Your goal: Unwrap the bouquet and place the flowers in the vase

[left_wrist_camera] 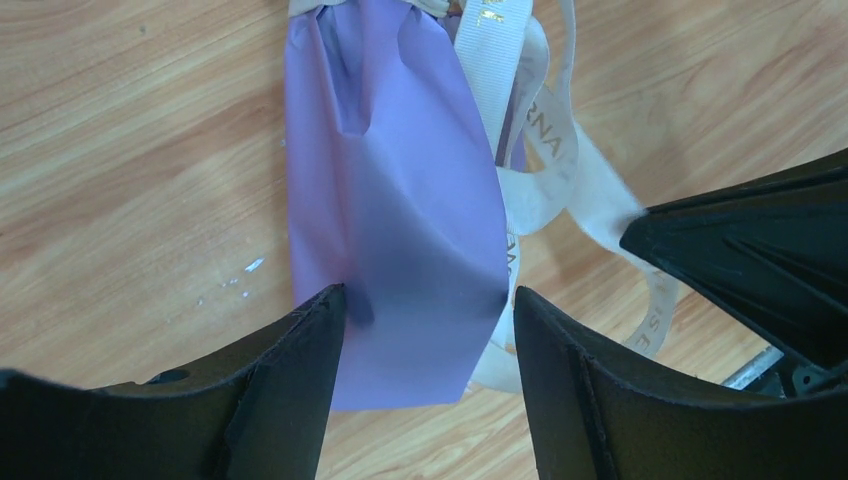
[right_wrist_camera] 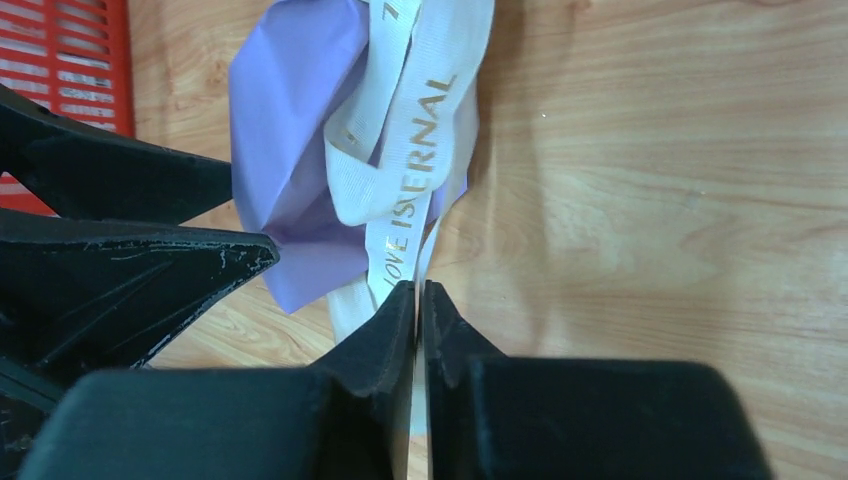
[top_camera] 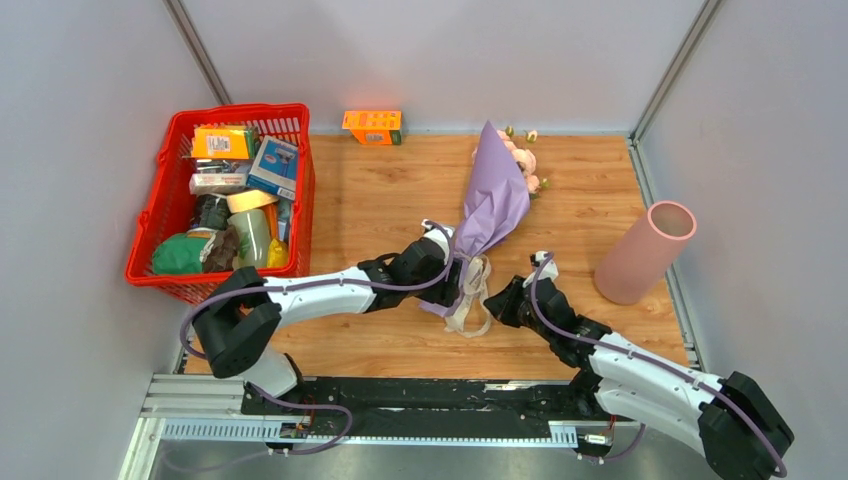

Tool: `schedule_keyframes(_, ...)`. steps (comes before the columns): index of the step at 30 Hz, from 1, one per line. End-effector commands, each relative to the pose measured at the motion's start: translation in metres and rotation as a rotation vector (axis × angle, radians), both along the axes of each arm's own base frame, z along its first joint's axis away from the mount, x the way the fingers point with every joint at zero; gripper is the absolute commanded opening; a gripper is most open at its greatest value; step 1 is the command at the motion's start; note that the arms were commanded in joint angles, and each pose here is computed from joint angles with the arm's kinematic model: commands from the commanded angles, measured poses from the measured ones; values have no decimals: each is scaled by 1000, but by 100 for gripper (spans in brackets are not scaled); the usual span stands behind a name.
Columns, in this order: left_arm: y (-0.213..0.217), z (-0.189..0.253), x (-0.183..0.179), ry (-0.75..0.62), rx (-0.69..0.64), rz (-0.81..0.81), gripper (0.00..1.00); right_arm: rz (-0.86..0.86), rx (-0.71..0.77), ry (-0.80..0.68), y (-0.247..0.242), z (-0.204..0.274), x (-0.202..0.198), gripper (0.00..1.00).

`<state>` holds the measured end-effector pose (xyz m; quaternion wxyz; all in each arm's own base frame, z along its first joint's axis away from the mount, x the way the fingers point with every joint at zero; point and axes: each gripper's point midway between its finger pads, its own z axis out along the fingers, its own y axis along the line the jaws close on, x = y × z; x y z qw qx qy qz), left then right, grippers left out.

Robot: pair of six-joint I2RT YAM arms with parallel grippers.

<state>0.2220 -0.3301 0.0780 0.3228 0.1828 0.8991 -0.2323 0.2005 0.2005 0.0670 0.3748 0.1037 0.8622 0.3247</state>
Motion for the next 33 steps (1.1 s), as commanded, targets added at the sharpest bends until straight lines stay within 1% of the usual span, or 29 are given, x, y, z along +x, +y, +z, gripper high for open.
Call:
schedule_keyframes(1,-15,-2,5,-33,-20,-15,69,-15,26,-2,1,6,0,16)
schedule_keyframes(3,-13,-8,6,-29,10,-18,62,-18,41,-18,3,16,3,24)
schedule_keyframes(4,-12,-9,5,-27,15,-19,56,-24,46,-30,3,22,5,28)
schedule_keyframes(5,-11,-10,5,-27,19,-19,53,-33,33,-28,0,24,5,32)
schedule_keyframes(7,-6,-13,3,-24,28,-13,38,-62,27,-43,-3,31,10,39)
schedule_keyframes(9,-4,-12,1,-26,15,-9,30,-120,13,-54,-10,33,18,45)
schedule_keyframes(10,-5,-12,1,-27,10,-9,28,-158,1,-57,-15,32,23,47)
schedule_keyframes(11,-4,-12,0,-22,2,-4,22,-191,-13,-64,-19,32,27,48)
schedule_keyframes(12,-4,-10,-1,-20,-6,-4,18,-203,-25,-70,-20,33,31,48)
schedule_keyframes(14,-4,-9,-4,-13,-15,-6,10,-197,-51,-88,-18,35,37,49)
schedule_keyframes(15,-3,-9,-5,-11,-17,-6,4,-183,-61,-97,-14,38,41,50)
schedule_keyframes(16,-2,-9,-6,-5,-18,-5,2,-167,-68,-108,-11,39,42,50)
schedule_keyframes(17,-2,-9,-7,-4,-19,-6,0,-160,-85,-106,-10,37,44,50)
schedule_keyframes(21,2,-9,-10,2,-26,2,0,-156,-99,-93,-1,32,55,50)
schedule_keyframes(25,2,-6,-13,8,-54,0,0,-177,-119,-48,1,16,59,46)
schedule_keyframes(30,6,-6,-15,9,-59,12,0,-187,-148,-43,2,6,64,37)
schedule_keyframes(32,10,-6,-15,6,-53,25,0,-193,-167,-55,0,7,67,29)
schedule_keyframes(33,12,-6,-14,4,-47,39,0,-195,-176,-62,-2,7,68,23)
